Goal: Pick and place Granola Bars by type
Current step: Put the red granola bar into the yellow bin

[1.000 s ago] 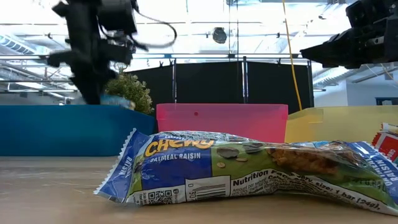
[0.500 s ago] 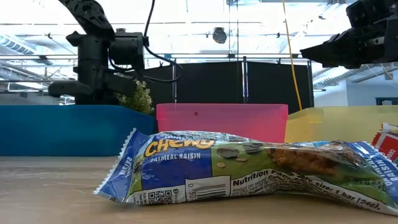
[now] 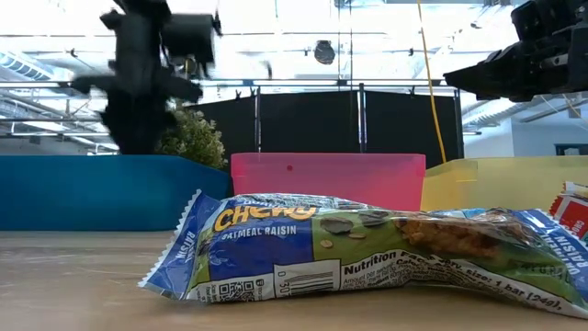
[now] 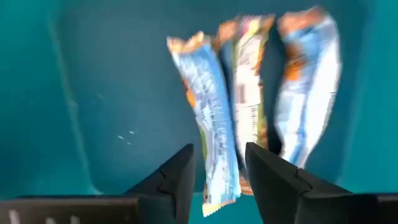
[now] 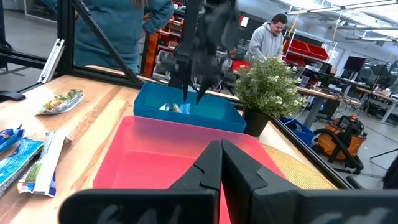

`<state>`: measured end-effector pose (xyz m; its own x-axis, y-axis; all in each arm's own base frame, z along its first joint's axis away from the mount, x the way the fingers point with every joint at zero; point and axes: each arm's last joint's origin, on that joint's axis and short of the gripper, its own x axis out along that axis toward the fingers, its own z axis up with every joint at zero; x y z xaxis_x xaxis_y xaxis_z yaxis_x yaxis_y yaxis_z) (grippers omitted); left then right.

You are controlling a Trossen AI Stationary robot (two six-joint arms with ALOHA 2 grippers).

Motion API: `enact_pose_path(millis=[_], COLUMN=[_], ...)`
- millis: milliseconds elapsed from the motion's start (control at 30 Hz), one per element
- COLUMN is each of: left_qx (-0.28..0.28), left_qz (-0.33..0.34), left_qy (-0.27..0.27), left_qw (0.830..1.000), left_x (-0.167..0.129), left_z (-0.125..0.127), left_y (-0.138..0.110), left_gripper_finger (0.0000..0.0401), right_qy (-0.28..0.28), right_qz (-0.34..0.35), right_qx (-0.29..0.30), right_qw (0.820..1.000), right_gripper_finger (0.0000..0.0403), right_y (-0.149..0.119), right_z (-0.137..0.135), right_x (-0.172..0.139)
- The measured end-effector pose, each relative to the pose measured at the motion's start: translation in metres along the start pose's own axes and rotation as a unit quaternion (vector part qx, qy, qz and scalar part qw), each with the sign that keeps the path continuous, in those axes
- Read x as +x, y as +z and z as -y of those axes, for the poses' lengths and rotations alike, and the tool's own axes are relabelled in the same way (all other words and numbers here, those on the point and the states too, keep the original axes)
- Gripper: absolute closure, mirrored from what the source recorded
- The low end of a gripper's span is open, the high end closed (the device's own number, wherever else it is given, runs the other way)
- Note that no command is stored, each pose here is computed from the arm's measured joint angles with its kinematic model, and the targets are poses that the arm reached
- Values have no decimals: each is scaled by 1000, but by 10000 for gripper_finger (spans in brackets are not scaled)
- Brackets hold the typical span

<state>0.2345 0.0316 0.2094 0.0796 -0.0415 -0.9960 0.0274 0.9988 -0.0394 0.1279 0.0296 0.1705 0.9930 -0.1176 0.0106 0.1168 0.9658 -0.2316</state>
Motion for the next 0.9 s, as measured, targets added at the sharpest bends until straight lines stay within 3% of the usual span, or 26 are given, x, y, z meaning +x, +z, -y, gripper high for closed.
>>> enact_pose_path(millis=[100,167,267,367,533,667,833,900], left_qx=[43,57,66,74,88,75,67,63], left_qz=[105,186,311,416,521,546,616,627], left_qy=[16,32,47,34,30,33,22,31], left_qw=[993,980,947,906,848,834,785,776], left_x=[-41,-68,-104,-119,-96,-55,-18,-2], left_z=[12,19,25,31,34,33,35,35], left_y=[-4,-15,-44,-73,-100,-105,-104,-104], left_gripper_finger=[274,303,358,393,397,397,398,398], right_qy=[1,1,2,2,2,2,5,5], right_qz=[-4,-4,-7,-7,-7,-8,-22,-27], right_qx=[2,2,1,1,6,14,18,18], right_qw=[1000,1000,1000,1000,1000,1000,1000,999], right_gripper_finger=[403,403,403,403,403,403,403,403], right_y=[-1,-1,-1,-2,-1,-2,-5,-6], right_z=[0,0,0,0,0,0,-1,-2], right_x=[0,0,0,0,0,0,0,1])
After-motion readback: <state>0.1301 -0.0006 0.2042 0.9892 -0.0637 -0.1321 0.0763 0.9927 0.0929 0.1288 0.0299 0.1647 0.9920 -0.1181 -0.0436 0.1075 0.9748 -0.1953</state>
